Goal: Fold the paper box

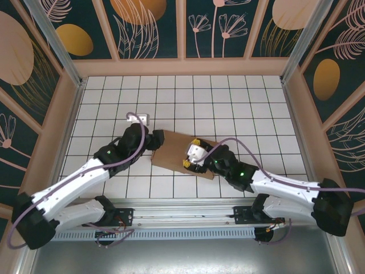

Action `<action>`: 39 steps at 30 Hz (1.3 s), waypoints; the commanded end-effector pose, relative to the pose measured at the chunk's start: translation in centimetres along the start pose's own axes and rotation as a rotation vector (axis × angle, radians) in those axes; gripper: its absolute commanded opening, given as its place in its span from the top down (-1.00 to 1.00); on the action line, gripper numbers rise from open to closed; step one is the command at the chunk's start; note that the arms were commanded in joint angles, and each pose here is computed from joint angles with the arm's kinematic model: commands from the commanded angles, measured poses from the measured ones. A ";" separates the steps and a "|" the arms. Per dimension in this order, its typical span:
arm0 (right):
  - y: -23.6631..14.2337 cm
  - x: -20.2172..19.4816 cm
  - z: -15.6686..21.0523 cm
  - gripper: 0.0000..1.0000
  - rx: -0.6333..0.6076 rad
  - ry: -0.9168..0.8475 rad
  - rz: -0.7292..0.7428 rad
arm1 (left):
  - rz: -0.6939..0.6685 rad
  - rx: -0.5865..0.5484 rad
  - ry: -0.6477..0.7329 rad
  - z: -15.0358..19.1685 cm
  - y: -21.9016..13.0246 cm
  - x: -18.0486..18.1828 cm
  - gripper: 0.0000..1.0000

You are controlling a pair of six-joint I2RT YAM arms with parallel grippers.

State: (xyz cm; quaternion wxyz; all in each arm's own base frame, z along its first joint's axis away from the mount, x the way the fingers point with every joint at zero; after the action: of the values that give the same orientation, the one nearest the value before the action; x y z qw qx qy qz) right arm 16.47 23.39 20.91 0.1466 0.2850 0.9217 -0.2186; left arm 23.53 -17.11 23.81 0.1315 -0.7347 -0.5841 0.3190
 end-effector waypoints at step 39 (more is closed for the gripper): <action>4.1 -11.8 16.2 0.32 0.426 1.420 0.283 | -0.071 0.297 -0.223 7.2 11.7 4.1 0.12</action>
State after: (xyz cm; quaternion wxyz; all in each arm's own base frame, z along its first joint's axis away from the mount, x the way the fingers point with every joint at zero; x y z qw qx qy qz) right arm 29.07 13.12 10.66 -0.5295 0.4894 0.6817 -0.1242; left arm 27.65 -18.08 10.99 0.1632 -0.6615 -0.5479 0.4854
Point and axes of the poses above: each hand's point on the last joint's axis, 136 mm out from that joint toward the fingers, its own y axis out along the fingers, its own x axis along the line the jaws close on, z = x × y, the point moved 7 cm from there along -y, back along the fingers, and after that the axes turned 4 degrees about -y, right-handed, at the moved point
